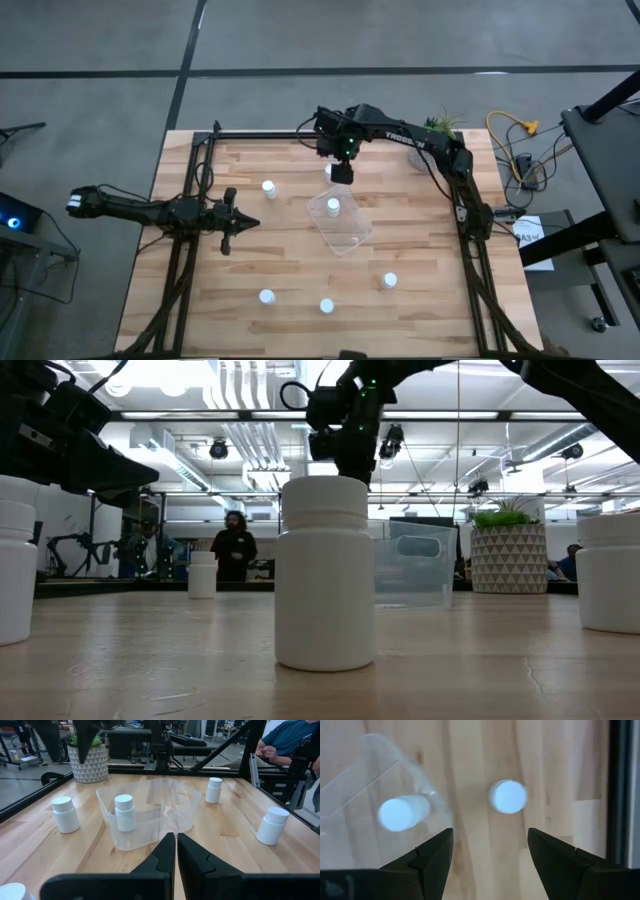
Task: Pick and place pill bottles into a basket
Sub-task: Put the white pill bottle into the transparent bin
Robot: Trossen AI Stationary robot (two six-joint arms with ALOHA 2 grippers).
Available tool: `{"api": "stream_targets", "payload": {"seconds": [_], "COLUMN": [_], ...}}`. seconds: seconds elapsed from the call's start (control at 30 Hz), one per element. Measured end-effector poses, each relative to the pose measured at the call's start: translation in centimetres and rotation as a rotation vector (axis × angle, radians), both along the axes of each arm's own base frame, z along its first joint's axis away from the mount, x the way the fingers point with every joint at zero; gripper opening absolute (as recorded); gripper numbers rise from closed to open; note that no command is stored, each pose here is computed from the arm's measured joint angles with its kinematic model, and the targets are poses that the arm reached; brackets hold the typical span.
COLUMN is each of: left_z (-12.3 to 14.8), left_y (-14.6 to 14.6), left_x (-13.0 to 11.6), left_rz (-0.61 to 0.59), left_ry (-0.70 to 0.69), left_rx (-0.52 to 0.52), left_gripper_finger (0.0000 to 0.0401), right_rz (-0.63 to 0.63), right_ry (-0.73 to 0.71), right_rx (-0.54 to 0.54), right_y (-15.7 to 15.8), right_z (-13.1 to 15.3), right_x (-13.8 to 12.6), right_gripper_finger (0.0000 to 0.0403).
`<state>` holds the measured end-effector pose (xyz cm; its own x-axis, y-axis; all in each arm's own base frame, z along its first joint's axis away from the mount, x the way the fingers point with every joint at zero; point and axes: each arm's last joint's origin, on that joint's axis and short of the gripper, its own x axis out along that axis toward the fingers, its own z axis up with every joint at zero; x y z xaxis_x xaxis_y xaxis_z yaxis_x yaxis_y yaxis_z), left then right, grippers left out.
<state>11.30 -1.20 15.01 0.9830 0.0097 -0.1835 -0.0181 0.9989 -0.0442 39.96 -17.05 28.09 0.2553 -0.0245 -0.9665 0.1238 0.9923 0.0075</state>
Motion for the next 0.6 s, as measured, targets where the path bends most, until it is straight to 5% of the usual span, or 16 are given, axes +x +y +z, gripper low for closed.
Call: {"api": "stream_targets", "payload": {"seconds": [0.6], "left_z": [0.0], "left_y": [0.0], "left_x": [0.0], "left_rz": [0.002], "left_ry": [0.0], "left_rx": [0.001], "left_gripper_finger": [0.0], "right_rz": [-0.001], "right_ry": [-0.048], "right_rx": [-0.106], "right_y": [-1.9], "right_z": [-1.7], "right_x": [0.4], "right_gripper_finger": [0.0245]}}
